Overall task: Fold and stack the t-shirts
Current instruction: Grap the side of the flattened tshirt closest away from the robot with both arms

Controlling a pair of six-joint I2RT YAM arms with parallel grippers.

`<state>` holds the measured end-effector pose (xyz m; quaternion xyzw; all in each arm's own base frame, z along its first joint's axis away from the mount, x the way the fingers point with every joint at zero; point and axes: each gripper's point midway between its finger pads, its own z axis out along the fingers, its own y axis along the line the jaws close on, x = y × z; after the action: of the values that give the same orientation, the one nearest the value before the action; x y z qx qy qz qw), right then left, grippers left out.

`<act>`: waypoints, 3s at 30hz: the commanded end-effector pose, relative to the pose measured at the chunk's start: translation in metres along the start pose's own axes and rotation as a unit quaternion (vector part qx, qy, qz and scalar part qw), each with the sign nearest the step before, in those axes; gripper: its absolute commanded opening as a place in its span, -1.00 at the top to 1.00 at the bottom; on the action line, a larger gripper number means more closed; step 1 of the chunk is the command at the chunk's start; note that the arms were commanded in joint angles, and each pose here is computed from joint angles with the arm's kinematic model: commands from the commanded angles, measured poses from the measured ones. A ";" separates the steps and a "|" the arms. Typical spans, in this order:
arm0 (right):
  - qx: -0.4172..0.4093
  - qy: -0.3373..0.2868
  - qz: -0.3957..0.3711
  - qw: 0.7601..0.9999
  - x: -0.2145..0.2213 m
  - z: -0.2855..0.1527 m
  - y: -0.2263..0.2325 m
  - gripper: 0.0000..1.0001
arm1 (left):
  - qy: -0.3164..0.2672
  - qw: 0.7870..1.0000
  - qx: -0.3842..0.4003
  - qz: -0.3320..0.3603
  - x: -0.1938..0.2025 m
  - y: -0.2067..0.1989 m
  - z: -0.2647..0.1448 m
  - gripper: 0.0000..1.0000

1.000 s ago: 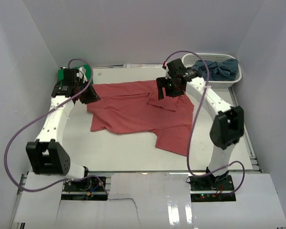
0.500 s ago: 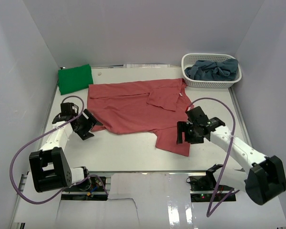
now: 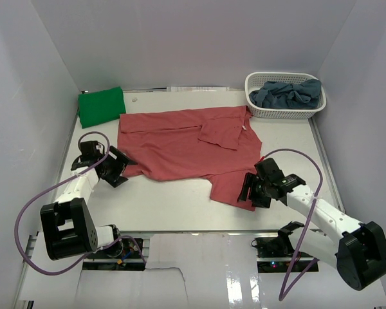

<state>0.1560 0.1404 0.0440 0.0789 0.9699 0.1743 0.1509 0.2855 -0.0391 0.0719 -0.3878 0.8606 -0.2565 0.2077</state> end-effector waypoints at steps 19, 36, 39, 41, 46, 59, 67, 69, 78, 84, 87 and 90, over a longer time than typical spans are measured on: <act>0.093 -0.033 0.104 0.990 0.012 0.006 -0.046 -0.33 | -0.042 0.999 0.003 -0.023 -0.024 0.005 -0.001 -0.75; 0.077 0.004 0.093 0.993 0.022 0.030 -0.042 0.34 | -0.056 0.998 -0.005 -0.024 -0.034 0.013 -0.006 -0.75; 0.080 0.010 0.091 0.993 0.025 0.031 -0.043 0.72 | -0.055 0.998 -0.009 -0.027 -0.034 0.017 -0.005 -0.75; 0.080 0.010 0.092 0.992 0.025 0.030 -0.044 0.82 | -0.054 0.998 -0.010 -0.030 -0.033 0.020 -0.005 -0.75; 0.085 -0.006 0.088 0.992 0.020 0.017 -0.044 0.79 | -0.050 0.998 -0.012 -0.032 -0.030 0.024 -0.003 -0.75; 0.086 -0.008 0.071 0.994 0.022 0.006 -0.047 0.20 | -0.033 0.998 -0.016 -0.046 -0.016 0.037 0.006 -0.75; 0.073 -0.014 0.073 0.995 0.024 -0.001 -0.044 0.12 | -0.037 0.998 -0.015 -0.044 -0.019 0.034 0.005 -0.74; 0.076 -0.010 0.074 0.994 0.026 -0.003 -0.045 0.12 | -0.036 0.998 -0.014 -0.045 -0.018 0.034 0.005 -0.74; 0.086 -0.025 0.080 0.993 0.020 -0.008 -0.047 0.12 | -0.038 0.998 -0.012 -0.043 -0.019 0.033 0.004 -0.74; 0.106 -0.016 0.074 0.992 0.017 0.000 -0.051 0.12 | -0.038 0.998 -0.013 -0.040 -0.020 0.033 0.004 -0.74; 0.105 -0.012 0.073 0.992 0.017 0.003 -0.050 0.14 | -0.037 0.998 -0.015 -0.040 -0.019 0.034 0.005 -0.74; 0.106 -0.012 0.070 0.992 0.015 0.005 -0.049 0.14 | -0.037 0.998 -0.016 -0.040 -0.021 0.034 0.006 -0.74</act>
<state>0.1292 0.0999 0.0167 0.1669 0.9741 0.0851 0.1265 0.2757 -0.0084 0.0437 -0.4410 0.8413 -0.2331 0.2085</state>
